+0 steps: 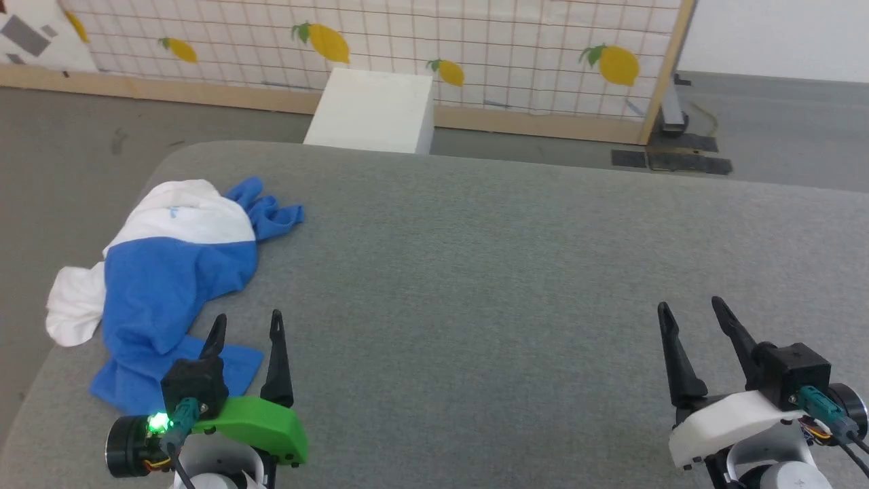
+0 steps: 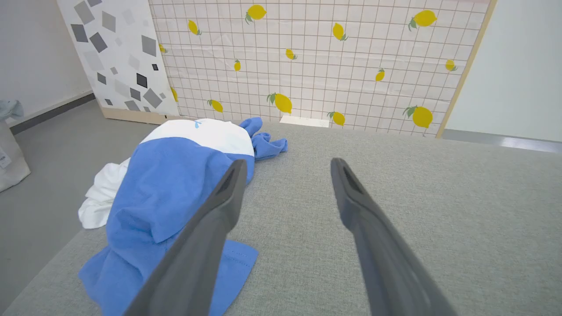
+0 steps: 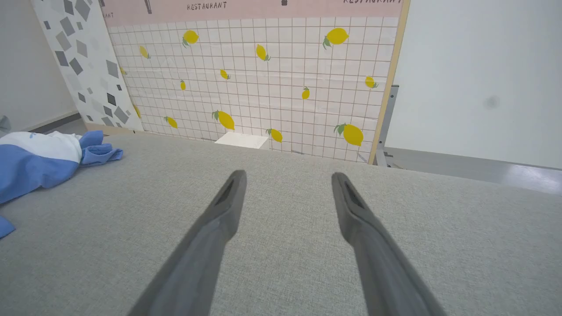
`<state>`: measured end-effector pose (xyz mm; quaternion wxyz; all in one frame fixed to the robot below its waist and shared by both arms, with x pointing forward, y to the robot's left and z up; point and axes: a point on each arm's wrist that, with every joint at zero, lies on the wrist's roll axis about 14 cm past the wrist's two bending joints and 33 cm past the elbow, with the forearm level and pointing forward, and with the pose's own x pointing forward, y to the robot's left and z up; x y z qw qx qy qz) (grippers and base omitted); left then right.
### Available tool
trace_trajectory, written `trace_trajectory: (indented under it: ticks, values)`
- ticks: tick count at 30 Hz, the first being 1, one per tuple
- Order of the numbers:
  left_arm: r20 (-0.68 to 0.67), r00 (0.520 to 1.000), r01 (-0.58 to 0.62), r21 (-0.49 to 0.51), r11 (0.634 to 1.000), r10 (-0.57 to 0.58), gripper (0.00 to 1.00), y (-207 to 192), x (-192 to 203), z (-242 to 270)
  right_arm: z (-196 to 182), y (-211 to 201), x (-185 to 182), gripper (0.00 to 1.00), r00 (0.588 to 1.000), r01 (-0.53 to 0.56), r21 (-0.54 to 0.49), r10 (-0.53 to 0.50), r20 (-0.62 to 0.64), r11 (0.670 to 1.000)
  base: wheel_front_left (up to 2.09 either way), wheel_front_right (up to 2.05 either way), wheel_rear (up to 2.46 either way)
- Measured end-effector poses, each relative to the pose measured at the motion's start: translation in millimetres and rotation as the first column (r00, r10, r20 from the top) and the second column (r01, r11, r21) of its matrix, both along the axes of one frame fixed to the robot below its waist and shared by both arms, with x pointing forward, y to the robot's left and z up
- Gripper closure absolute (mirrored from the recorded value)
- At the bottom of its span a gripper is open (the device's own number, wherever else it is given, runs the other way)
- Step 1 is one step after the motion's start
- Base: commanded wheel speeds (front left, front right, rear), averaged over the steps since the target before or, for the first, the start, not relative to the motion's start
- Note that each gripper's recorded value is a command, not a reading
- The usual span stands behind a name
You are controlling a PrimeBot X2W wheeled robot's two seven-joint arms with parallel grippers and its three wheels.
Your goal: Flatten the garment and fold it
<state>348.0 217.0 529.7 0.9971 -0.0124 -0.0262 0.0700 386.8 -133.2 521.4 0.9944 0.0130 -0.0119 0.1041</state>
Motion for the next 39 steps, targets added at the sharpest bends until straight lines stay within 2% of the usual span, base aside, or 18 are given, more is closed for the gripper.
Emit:
trace_trajectory:
  ticks: [15,39]
  values:
    - [0.008,0.989,-0.151,-0.012,0.988,0.151,0.0,41.5,-36.1,-3.6,-5.9,44.9,11.6,0.0,0.992,-0.125,0.024,0.126,-0.005,0.992,0.0,0.0,0.0]
    - [0.034,0.934,-0.353,-0.042,0.935,0.355,0.0,89.4,-96.3,-6.7,-10.2,101.8,15.5,0.0,0.961,-0.278,0.052,0.278,0.002,0.959,0.0,0.0,0.0]
